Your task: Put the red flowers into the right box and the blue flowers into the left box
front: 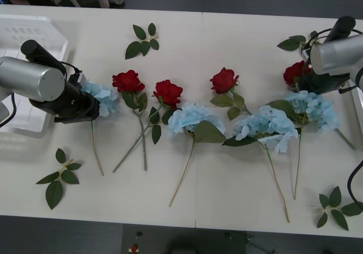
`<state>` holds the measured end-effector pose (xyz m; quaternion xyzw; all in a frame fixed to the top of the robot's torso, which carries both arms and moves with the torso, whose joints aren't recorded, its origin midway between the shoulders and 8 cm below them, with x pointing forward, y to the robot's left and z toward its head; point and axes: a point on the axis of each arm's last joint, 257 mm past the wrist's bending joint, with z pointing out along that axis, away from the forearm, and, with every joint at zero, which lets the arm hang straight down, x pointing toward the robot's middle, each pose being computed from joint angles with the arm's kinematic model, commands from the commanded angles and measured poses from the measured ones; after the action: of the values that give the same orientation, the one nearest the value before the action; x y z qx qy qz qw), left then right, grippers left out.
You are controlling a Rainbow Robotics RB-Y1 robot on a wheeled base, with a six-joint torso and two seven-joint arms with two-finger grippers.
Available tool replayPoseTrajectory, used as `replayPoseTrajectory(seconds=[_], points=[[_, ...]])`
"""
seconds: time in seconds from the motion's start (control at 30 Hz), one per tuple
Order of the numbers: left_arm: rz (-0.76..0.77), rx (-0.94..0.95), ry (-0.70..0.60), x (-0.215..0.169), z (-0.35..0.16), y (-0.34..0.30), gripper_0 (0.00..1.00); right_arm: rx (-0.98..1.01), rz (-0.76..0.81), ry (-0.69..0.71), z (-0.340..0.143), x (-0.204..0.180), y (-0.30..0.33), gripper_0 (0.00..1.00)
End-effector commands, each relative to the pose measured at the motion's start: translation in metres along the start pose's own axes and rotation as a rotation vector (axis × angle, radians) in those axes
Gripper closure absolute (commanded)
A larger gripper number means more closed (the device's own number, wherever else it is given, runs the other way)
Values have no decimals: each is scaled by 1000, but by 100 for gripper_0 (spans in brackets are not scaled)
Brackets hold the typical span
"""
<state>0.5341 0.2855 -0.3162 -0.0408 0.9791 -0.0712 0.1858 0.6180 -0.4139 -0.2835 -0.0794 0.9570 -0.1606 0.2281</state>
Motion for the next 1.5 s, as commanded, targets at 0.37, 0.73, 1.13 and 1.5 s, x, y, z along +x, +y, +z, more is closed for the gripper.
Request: replayPoseTrajectory(seconds=[0.37, 0.73, 1.13, 1.5], points=[[511, -431, -107, -118, -237, 101, 100, -28, 37, -29, 16, 6, 17, 93], [605, -733, -256, -180, -218, 225, 100, -69, 128, -88, 9, -13, 14, 100], [554, -709, -285, -179, -210, 248, 23, -41, 177, -113, -94, -79, -80, 100], [324, 205, -167, -104, -202, 51, 1, 270, 40, -70, -157, -36, -264, 100]])
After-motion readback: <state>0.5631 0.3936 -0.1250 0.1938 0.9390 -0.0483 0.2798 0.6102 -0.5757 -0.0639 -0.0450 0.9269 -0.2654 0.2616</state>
